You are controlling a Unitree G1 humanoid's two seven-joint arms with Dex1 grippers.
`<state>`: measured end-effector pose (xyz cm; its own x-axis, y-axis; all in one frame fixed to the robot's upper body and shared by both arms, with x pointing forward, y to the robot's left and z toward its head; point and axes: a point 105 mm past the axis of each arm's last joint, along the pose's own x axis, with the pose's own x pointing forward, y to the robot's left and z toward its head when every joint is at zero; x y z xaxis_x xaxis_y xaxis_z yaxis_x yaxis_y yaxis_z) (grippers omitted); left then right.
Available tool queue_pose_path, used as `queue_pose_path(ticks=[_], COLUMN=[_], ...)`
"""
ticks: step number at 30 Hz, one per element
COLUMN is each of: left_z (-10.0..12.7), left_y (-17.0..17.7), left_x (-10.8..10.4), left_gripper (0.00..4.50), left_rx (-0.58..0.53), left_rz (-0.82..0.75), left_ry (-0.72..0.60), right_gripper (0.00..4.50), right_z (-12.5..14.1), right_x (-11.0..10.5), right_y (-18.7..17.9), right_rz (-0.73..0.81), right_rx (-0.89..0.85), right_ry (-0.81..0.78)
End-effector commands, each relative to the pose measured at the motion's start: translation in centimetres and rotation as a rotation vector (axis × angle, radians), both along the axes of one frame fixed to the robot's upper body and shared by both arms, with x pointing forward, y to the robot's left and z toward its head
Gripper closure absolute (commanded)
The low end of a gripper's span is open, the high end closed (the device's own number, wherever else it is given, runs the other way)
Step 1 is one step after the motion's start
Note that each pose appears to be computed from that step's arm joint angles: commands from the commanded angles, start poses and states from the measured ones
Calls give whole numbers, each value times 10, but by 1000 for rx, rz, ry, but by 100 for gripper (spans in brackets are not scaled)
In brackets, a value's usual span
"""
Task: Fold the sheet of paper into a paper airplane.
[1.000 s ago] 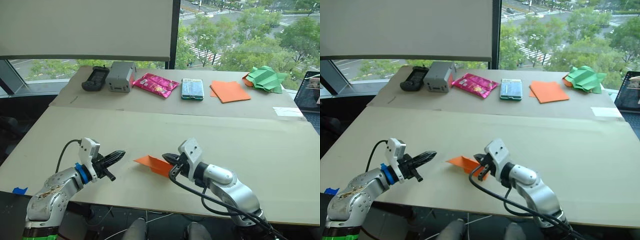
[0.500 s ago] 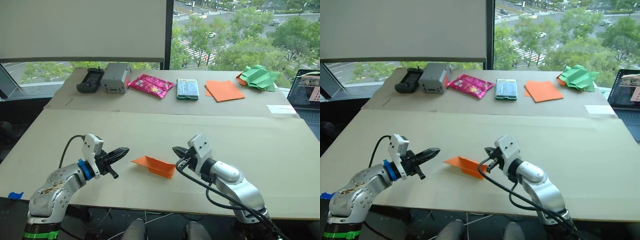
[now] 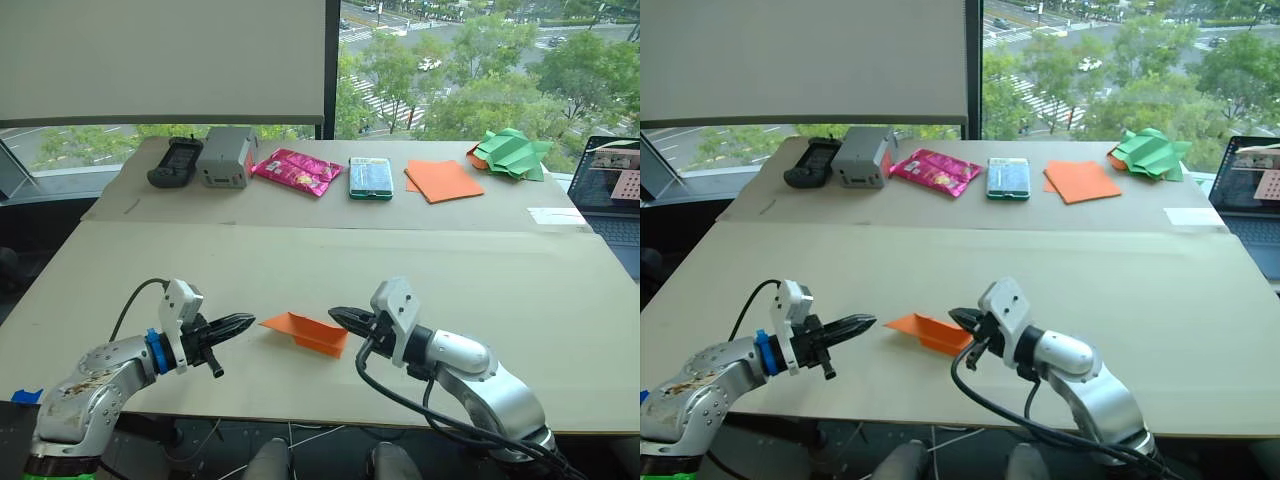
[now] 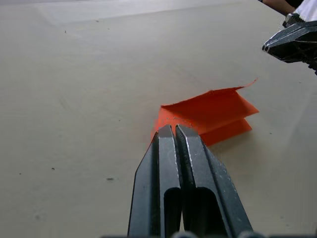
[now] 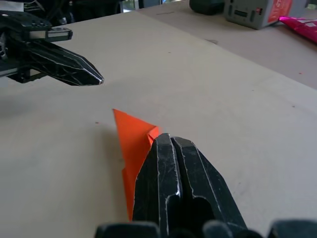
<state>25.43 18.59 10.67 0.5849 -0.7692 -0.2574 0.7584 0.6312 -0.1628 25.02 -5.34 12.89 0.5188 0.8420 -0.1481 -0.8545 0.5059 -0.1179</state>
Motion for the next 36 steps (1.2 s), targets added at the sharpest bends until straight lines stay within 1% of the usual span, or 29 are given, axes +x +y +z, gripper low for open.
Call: queue_pose_path(ticks=[1, 4, 6, 8, 12, 14, 17, 21, 23, 24, 27, 28, 32, 36], left_z=[20, 23, 22, 19, 21, 23, 24, 26, 26, 26, 24, 24, 24, 25], left_y=[1, 2, 0, -3, -6, -7, -7, -6, -7, -7, -8, -7, -8, -10], left_x=[-4, -2, -1, -2, -2, -4, -10, -12, -12, -12, -12, -12, -12, -11], left_gripper=[438, 438, 438, 438, 438, 438, 354, 219, 144, 118, 18, 3, 3, 3], left_rx=[0, -7, -11, -13, -29, -31, -27, -37, -36, -35, -25, -21, -20, -28], left_rz=[-31, -16, -14, -17, -19, -21, -34, -32, -28, -26, -22, -19, -15, -15], left_ry=[-54, -64, -64, -61, -70, -70, -62, -61, -62, -63, -63, -62, -64, -70], right_gripper=[448, 448, 448, 448, 448, 448, 355, 220, 142, 119, 117, 117, 117, 117], right_z=[11, 7, 1, -4, -6, -5, -5, -12, -15, -17, -21, -23, -26, -24], right_x=[-14, -17, -19, -22, -11, -10, -13, -11, -10, -8, -4, -2, 7, 28], right_y=[6, 9, 13, 20, 24, 24, 24, 26, 27, 27, 27, 26, 24, 15], right_rz=[71, 88, 110, 146, 114, 114, 137, 139, 134, 125, 110, 99, 65, -27], right_rx=[22, -3, -55, -71, -100, -103, -125, -147, -154, -159, -160, -157, -147, -102], right_ry=[-14, -14, -23, -24, -75, -90, -116, -123, -116, -115, -103, -96, -72, -20])
